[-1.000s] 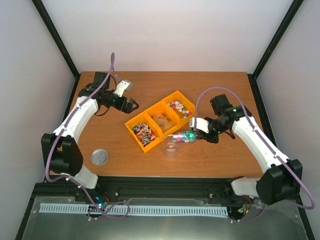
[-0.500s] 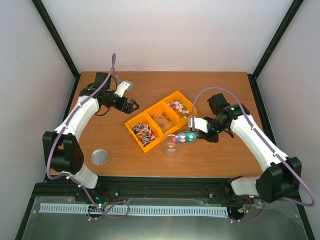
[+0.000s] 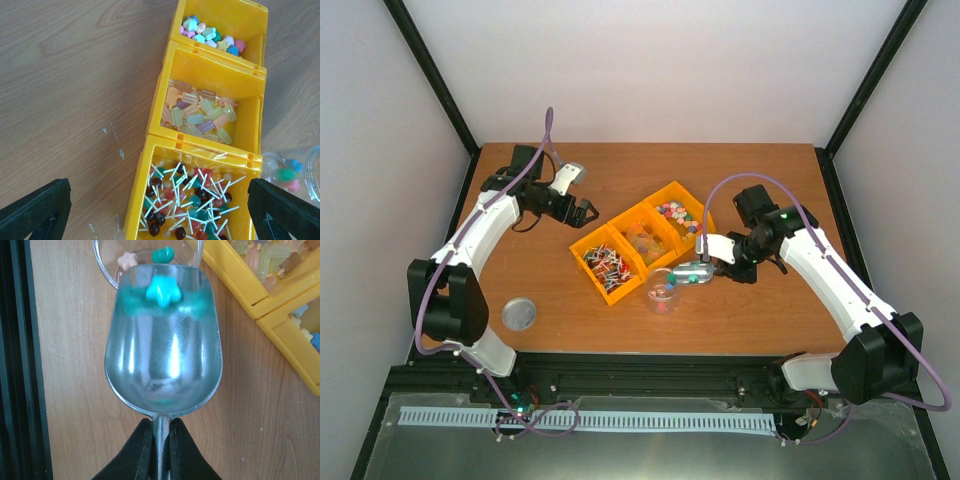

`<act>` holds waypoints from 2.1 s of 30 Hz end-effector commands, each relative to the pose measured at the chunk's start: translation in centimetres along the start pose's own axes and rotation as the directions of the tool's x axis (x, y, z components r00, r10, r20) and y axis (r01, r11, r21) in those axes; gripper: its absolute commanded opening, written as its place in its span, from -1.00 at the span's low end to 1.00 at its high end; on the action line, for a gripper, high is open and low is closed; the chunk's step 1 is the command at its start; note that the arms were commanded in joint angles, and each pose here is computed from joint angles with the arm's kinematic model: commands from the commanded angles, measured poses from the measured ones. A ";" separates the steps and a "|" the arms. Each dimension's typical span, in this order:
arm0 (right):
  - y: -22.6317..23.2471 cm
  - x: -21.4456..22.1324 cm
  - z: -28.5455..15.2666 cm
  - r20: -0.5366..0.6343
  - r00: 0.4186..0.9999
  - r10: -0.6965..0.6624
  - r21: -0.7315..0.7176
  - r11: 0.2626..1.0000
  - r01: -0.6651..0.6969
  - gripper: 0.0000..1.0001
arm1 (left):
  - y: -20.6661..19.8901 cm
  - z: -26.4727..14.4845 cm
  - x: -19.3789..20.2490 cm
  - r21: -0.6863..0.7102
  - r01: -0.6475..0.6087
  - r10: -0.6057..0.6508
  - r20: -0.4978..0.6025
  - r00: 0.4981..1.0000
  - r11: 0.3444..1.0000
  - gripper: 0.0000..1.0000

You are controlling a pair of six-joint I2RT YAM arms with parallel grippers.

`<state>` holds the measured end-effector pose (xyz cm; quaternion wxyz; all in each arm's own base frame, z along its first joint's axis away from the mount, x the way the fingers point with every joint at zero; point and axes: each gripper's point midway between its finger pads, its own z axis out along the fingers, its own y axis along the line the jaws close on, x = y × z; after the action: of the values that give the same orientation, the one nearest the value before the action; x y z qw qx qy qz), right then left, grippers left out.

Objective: Pack the candies

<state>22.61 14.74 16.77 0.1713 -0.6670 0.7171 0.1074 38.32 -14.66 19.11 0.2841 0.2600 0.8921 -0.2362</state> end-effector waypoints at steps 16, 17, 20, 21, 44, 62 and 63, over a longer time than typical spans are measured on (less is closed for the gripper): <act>-1.9 -1.3 -2.9 0.014 0.999 0.048 0.064 0.997 -0.049 -0.94 | 0.1 0.0 -0.2 0.004 0.000 0.000 -0.001 1.000 1.000 0.94; -2.7 -1.4 -2.9 0.015 0.996 0.090 0.069 0.993 -0.090 -0.94 | 0.1 -0.1 -0.2 0.003 -0.001 0.001 0.000 1.000 1.000 0.94; -5.6 -2.1 -3.3 0.014 0.978 0.209 0.099 0.973 -0.210 -0.94 | 0.2 -0.1 -0.2 0.000 0.000 0.000 -0.001 1.000 1.000 0.93; -6.6 -2.4 -3.4 0.012 0.970 0.242 0.117 0.963 -0.242 -0.95 | 0.2 -0.1 -0.2 -0.005 -0.001 0.001 -0.001 1.000 1.000 0.93; -16.8 1.7 4.1 -0.263 0.815 0.516 0.237 0.854 -0.464 -0.94 | 0.7 0.4 1.5 -0.030 0.038 -0.039 -0.027 0.999 0.999 0.91; -18.3 1.5 9.3 -0.298 0.786 0.542 0.144 0.839 -0.525 -0.94 | 1.5 1.7 0.9 -0.026 0.050 -0.051 -0.032 0.998 0.998 0.90; -18.3 1.5 9.6 -0.284 0.787 0.548 0.144 0.836 -0.530 -0.95 | 1.5 1.7 0.9 -0.027 0.048 -0.049 -0.032 0.998 0.998 0.90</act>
<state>42.02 15.45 10.58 0.0513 -0.4550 0.8889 0.0135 38.01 -14.03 15.98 0.2505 0.2416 0.9102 -0.2246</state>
